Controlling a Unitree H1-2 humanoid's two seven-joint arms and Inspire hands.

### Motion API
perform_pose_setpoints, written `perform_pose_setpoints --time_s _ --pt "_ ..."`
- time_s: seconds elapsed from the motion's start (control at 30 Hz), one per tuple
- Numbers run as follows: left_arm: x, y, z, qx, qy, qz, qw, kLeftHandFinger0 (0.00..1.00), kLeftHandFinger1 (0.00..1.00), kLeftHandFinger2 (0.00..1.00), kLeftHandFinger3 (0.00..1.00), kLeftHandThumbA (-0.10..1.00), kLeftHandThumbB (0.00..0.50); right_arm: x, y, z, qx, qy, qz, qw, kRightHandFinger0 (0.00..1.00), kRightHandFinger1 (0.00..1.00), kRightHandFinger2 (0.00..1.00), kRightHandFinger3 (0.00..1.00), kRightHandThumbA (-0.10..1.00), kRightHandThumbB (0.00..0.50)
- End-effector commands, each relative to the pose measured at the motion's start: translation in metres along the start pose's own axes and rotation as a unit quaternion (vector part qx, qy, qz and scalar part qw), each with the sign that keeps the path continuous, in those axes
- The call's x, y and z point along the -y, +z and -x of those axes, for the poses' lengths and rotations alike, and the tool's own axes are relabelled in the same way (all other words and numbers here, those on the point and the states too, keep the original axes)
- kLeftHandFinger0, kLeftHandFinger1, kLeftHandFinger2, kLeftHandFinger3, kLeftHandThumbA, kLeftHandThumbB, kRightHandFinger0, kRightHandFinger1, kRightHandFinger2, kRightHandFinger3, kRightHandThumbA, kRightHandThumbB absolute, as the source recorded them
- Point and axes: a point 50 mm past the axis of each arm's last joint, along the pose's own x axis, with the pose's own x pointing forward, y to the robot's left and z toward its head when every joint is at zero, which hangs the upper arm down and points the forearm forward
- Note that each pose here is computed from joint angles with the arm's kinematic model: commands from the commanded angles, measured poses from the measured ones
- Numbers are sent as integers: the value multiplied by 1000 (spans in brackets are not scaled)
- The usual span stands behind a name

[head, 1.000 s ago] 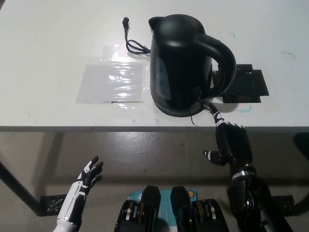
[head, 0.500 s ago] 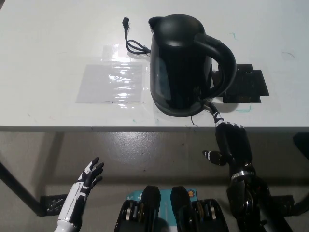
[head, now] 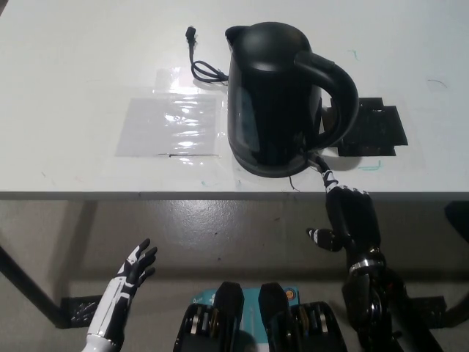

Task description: A kettle is kept at the center of the table close to the robot and the robot uses its right index finger to press downwards on the transparent start boiling button

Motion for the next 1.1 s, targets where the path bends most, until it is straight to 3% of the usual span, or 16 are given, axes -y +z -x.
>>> perform_pose_setpoints --time_s 0.0,0.47,0.63,0.73,0.9,0.93,0.97,1.0,1.03,1.07 --pt "-5 10 -2 27 -3 -9 1000 1000 1000 1000 1000 1000 212 11 12 -6 15 -13 -7 1000 0 0 0 1000 1000 135" --pt "-7 11 -5 26 -3 -9 1000 1000 1000 1000 1000 1000 245 50 53 23 88 -70 -44 993 0 0 1 1000 1000 164" --pt "-8 11 -4 28 -4 -12 1000 1000 1000 1000 1000 1000 207 47 51 38 83 -55 -52 994 0 0 0 1000 1000 142" --pt "-8 12 -5 31 -3 -11 999 1000 1000 1000 1000 1000 218 46 47 46 83 -50 -66 993 0 0 0 1000 1000 136" --pt "-9 13 -7 34 -2 -16 999 1000 1000 1000 1000 1000 212 61 41 68 91 -50 -167 980 0 0 0 1000 1000 157" --pt "-9 13 -7 34 0 -16 999 1000 1000 1000 1000 1000 224 69 35 78 116 -66 -221 966 30 45 73 1000 1000 163" --pt "-9 12 -6 33 0 -16 999 1000 1000 1000 1000 1000 228 70 35 78 118 -65 -226 965 6 2 11 1000 1000 166" --pt "-9 12 -6 33 0 -14 999 1000 1000 1000 1000 1000 232 73 32 82 129 -70 -248 958 73 96 130 1000 1000 176" --pt "-9 11 -7 34 0 -11 999 1000 1000 1000 1000 1000 245 79 26 90 159 -85 -316 932 515 578 632 1000 1000 203" --pt "-9 12 -7 35 0 -10 999 1000 1000 1000 1000 1000 244 81 23 95 171 -89 -341 920 642 681 786 1000 1000 199"
